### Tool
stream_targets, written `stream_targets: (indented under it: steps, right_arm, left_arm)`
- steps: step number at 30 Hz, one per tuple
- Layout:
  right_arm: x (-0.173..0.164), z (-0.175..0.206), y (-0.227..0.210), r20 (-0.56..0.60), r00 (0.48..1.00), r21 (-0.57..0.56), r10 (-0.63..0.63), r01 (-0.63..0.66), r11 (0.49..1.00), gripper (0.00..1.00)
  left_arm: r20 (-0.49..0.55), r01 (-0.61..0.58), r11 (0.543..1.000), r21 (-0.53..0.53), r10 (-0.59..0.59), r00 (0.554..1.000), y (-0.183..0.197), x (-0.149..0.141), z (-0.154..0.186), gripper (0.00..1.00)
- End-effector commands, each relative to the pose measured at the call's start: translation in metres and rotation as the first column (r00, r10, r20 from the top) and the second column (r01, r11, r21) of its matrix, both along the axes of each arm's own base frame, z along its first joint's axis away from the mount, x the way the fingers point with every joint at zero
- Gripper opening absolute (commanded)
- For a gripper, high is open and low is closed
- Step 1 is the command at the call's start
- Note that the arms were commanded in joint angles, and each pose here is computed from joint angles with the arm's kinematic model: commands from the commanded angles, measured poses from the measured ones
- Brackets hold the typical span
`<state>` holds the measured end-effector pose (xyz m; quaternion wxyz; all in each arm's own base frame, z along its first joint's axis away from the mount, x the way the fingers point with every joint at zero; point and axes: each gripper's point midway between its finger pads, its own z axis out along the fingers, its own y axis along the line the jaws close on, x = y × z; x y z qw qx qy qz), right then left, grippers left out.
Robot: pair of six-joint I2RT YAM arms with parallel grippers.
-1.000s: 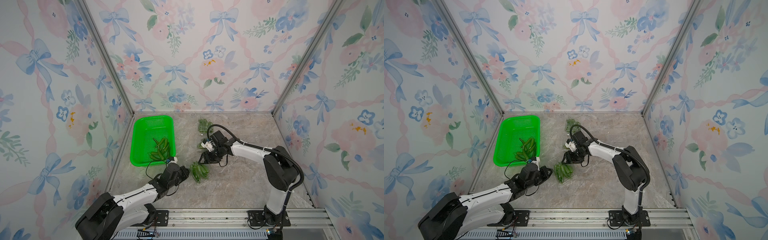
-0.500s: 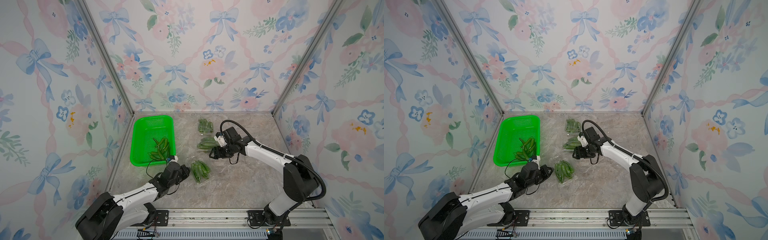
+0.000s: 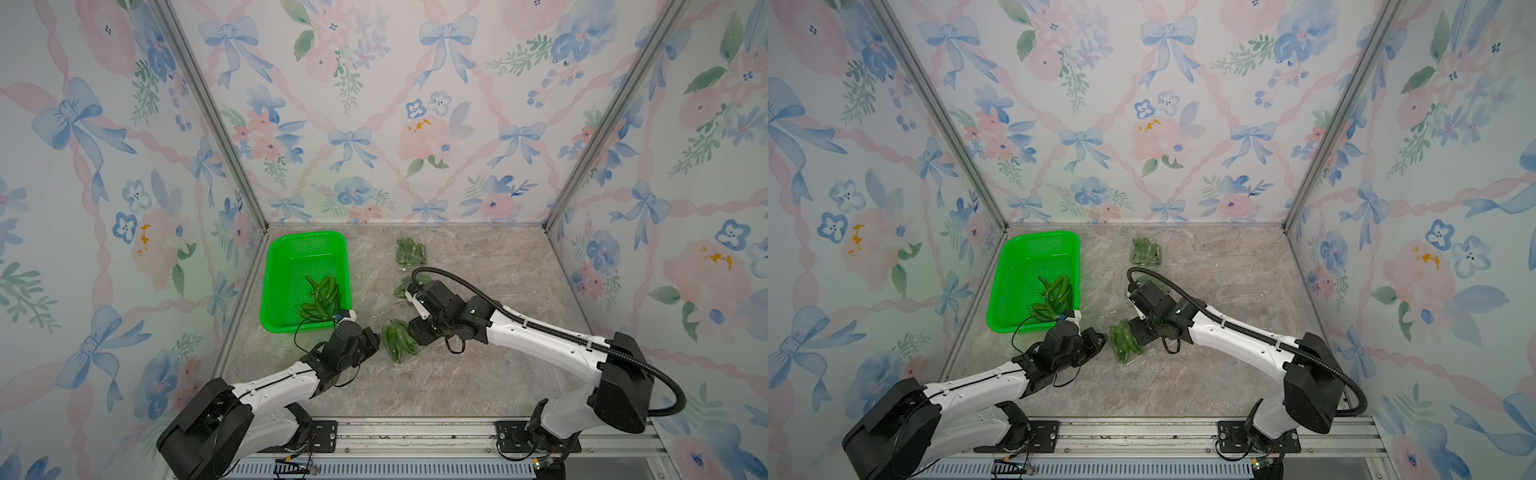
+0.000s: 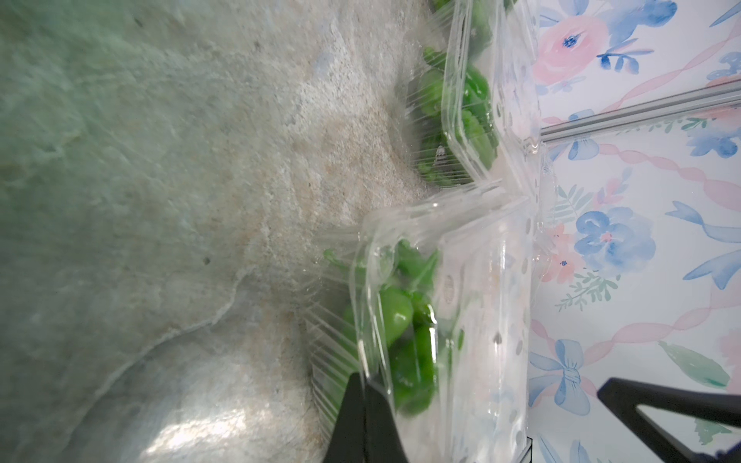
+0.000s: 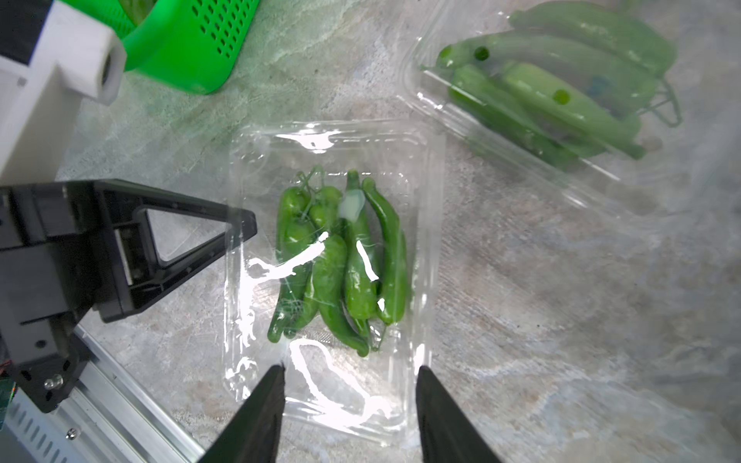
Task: Take small green peppers out of containers
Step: Open the packing box at the center of the board.
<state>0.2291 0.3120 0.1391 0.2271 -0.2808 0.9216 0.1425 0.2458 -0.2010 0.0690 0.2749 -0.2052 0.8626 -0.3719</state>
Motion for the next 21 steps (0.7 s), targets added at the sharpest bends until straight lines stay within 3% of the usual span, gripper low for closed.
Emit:
stream_targets:
  steps: [1,7,21]
  right_arm:
    - [-0.006,-0.003,0.010,0.035,0.999,-0.082,0.018,-0.015,0.997,0.53]
    - [-0.009,-0.016,0.031,0.063,0.997,-0.142,0.054,-0.044,0.989,0.53]
    - [-0.010,-0.035,0.057,0.078,0.994,-0.137,0.073,-0.062,0.989,0.53]
  left_arm:
    - [0.020,-0.013,1.000,0.015,0.013,1.000,0.002,0.007,0.005,0.00]
    - [-0.002,0.020,1.000,0.019,-0.020,1.000,-0.005,0.010,0.001,0.00]
    - [0.003,0.028,1.000,0.007,-0.028,1.000,-0.009,0.016,0.000,0.00]
